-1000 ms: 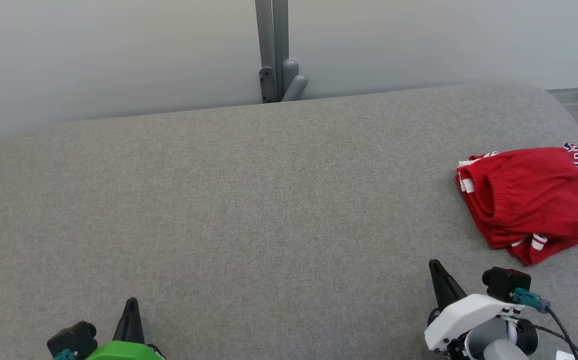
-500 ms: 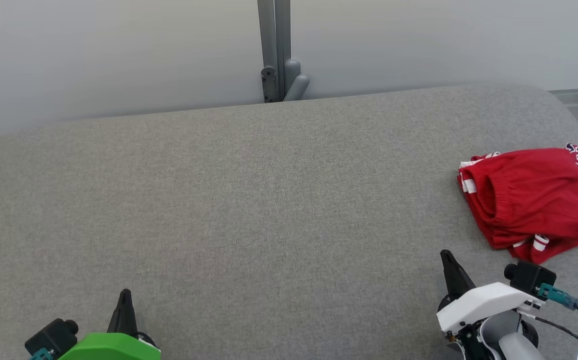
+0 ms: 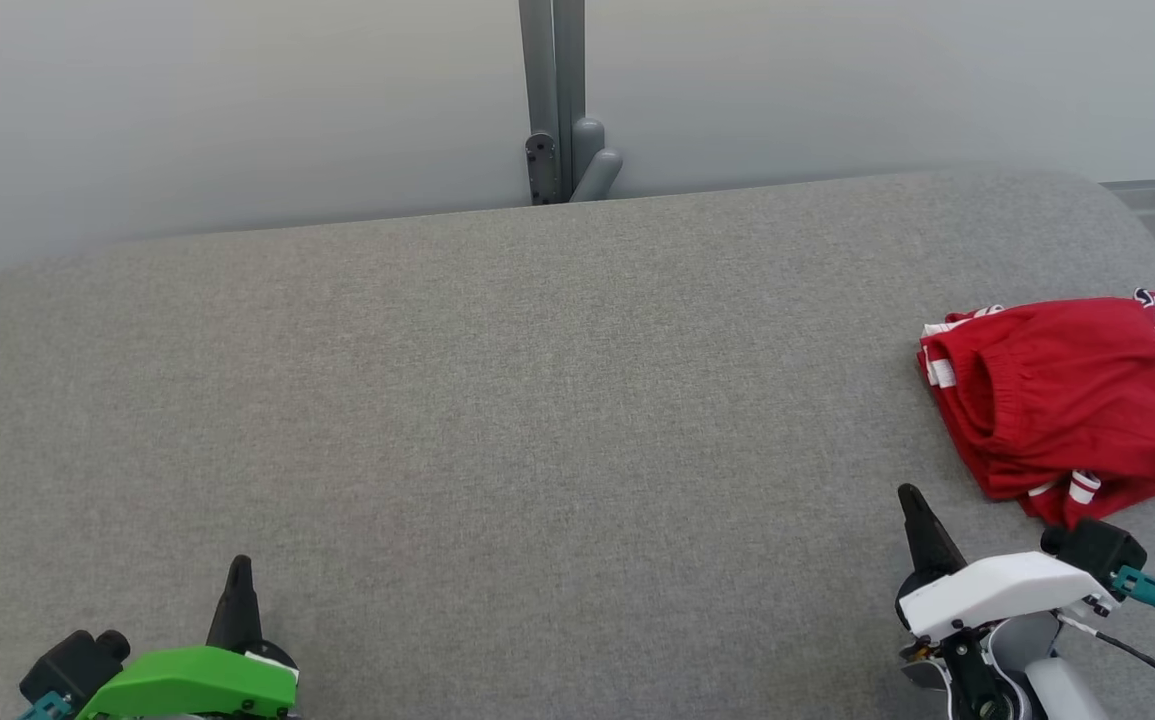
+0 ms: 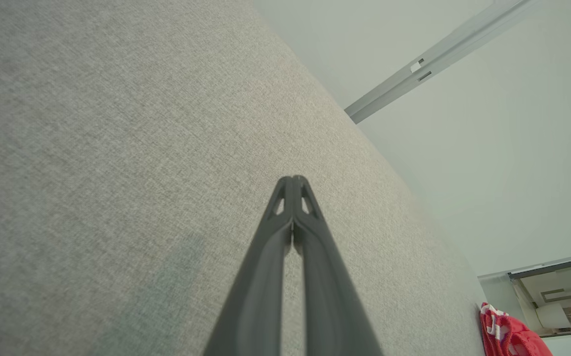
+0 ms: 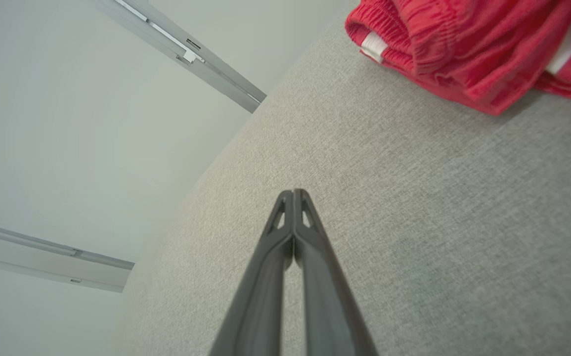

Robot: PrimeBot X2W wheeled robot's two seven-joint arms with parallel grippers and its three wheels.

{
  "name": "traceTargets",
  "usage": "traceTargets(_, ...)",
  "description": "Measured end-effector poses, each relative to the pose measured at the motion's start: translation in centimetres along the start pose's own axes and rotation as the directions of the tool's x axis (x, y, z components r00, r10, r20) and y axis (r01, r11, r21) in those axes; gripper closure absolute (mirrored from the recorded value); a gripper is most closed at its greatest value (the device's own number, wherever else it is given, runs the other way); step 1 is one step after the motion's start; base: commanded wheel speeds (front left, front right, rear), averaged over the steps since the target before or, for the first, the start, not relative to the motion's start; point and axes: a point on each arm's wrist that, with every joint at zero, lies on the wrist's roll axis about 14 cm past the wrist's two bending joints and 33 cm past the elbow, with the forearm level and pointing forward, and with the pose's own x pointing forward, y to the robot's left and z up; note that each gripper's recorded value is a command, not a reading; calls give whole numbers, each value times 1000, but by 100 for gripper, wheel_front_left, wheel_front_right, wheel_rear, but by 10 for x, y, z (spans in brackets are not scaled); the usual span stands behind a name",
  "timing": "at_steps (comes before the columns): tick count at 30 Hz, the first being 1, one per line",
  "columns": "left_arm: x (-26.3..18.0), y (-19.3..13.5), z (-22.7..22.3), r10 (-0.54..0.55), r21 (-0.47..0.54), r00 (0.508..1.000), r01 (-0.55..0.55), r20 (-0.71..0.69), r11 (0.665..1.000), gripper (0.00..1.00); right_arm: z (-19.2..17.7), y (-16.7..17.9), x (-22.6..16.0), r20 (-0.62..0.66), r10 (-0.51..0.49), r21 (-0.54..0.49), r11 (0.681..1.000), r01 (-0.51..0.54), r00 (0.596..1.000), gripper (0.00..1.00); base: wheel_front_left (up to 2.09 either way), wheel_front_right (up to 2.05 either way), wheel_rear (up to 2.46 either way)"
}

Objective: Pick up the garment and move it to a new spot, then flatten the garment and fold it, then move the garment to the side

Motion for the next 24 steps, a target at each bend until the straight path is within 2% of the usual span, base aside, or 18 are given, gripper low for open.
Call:
traceTargets(11,2,-5,9,-18,-131,1000,20,12,991,100,8,0,0,14,-2,136,991,0,1000,100,0,0,0)
traceTargets(24,5,-15,19,-54,-268,998,60,31,962,100,18,4,1,38,11,275,961,-21,999,100,0,0,0)
